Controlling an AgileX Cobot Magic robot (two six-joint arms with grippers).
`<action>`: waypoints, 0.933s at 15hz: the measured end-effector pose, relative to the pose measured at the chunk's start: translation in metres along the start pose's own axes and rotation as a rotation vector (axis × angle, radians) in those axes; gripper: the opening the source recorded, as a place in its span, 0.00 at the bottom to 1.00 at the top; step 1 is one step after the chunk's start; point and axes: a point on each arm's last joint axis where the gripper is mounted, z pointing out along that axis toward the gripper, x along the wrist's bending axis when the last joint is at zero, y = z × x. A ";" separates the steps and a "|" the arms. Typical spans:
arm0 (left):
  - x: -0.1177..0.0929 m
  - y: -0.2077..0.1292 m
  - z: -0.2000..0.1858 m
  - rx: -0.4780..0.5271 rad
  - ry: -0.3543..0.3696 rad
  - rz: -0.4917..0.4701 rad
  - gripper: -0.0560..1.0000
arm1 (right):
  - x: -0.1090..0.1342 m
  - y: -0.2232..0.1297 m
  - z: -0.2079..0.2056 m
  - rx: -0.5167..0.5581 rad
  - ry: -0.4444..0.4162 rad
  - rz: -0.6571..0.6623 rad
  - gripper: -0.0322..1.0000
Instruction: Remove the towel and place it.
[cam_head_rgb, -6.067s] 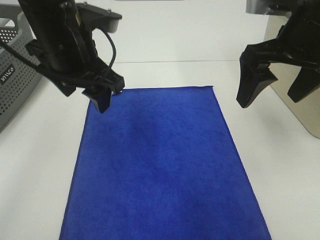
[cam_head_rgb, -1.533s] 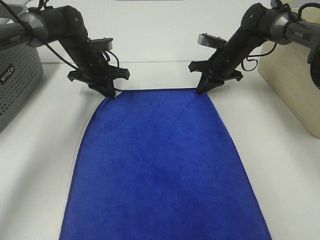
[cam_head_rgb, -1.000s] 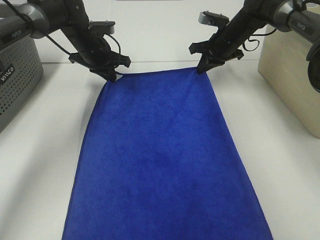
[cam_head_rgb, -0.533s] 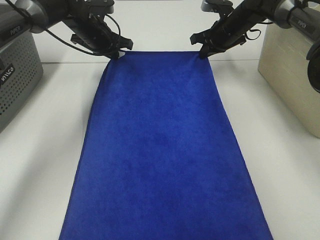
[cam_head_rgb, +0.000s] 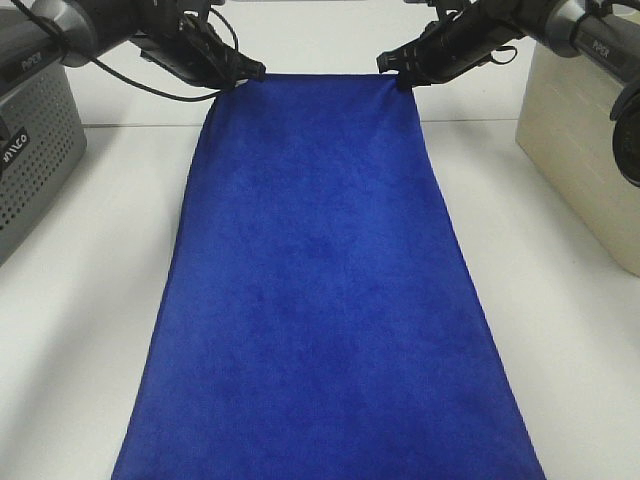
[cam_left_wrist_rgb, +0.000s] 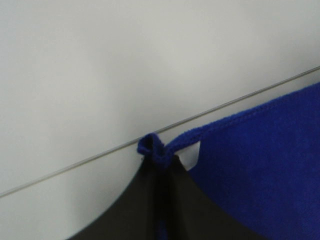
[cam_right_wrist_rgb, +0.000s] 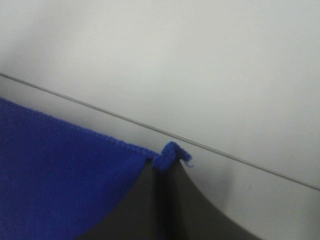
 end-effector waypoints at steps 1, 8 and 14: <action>0.000 0.000 0.000 -0.005 0.001 0.005 0.08 | 0.000 0.001 0.000 -0.009 -0.001 0.001 0.05; 0.002 0.005 0.003 -0.077 0.025 0.040 0.08 | -0.001 0.001 0.005 -0.043 0.002 -0.022 0.05; 0.003 -0.016 0.024 -0.052 0.027 0.039 0.08 | -0.003 -0.001 0.008 -0.053 -0.005 -0.033 0.05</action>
